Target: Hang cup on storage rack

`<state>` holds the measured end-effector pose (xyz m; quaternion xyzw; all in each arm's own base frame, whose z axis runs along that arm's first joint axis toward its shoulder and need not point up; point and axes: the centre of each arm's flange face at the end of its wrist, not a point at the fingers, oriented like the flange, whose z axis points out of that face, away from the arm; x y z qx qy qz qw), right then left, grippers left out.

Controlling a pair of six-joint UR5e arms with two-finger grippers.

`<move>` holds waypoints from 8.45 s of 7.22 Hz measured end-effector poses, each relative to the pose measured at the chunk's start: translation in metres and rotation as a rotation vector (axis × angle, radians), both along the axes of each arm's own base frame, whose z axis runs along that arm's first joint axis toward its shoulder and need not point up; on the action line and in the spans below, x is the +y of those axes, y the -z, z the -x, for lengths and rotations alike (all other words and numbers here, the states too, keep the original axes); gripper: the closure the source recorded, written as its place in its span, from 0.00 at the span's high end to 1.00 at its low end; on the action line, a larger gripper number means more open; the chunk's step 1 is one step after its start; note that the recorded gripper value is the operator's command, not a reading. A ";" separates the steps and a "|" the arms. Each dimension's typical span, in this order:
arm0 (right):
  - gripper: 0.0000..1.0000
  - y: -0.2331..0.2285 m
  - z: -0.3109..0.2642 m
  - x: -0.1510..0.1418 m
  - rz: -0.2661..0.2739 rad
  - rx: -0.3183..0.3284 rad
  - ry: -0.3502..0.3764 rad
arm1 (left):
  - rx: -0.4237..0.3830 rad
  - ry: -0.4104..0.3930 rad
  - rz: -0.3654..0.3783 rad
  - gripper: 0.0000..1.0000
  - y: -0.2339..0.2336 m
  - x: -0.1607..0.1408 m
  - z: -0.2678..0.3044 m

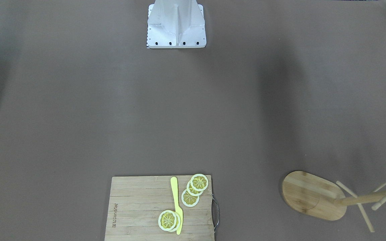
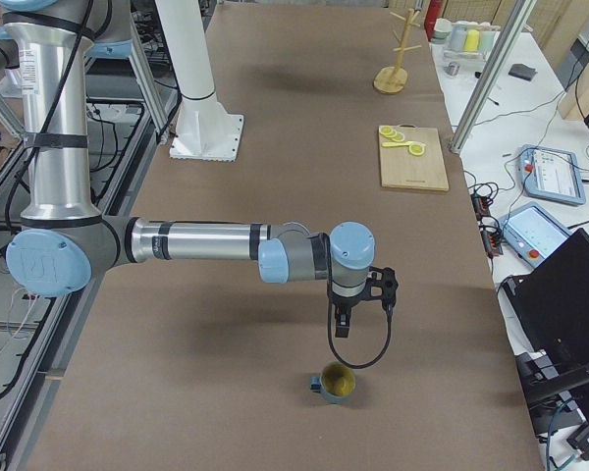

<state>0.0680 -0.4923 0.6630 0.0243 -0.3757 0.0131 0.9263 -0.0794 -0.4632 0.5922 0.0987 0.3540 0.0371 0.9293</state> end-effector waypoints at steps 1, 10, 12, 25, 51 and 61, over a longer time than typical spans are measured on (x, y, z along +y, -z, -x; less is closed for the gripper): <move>1.00 -0.020 -0.011 0.005 -0.002 0.021 0.019 | 0.001 0.000 -0.004 0.99 0.002 0.000 0.000; 1.00 -0.134 -0.043 -0.006 -0.019 0.039 0.049 | 0.001 0.000 -0.016 0.99 0.008 0.001 0.000; 1.00 -0.143 -0.043 -0.003 0.002 0.032 0.048 | 0.001 0.000 -0.018 0.99 0.010 0.000 0.000; 0.32 -0.166 -0.026 -0.019 0.066 0.030 0.074 | 0.000 0.001 -0.016 0.99 0.009 -0.003 -0.001; 0.00 0.466 0.513 -0.012 0.483 -0.164 -0.479 | 0.005 0.013 0.013 0.99 0.001 -0.004 -0.001; 1.00 0.480 0.622 -0.002 0.646 -0.174 -0.540 | 0.005 0.015 0.014 0.99 0.001 -0.008 -0.001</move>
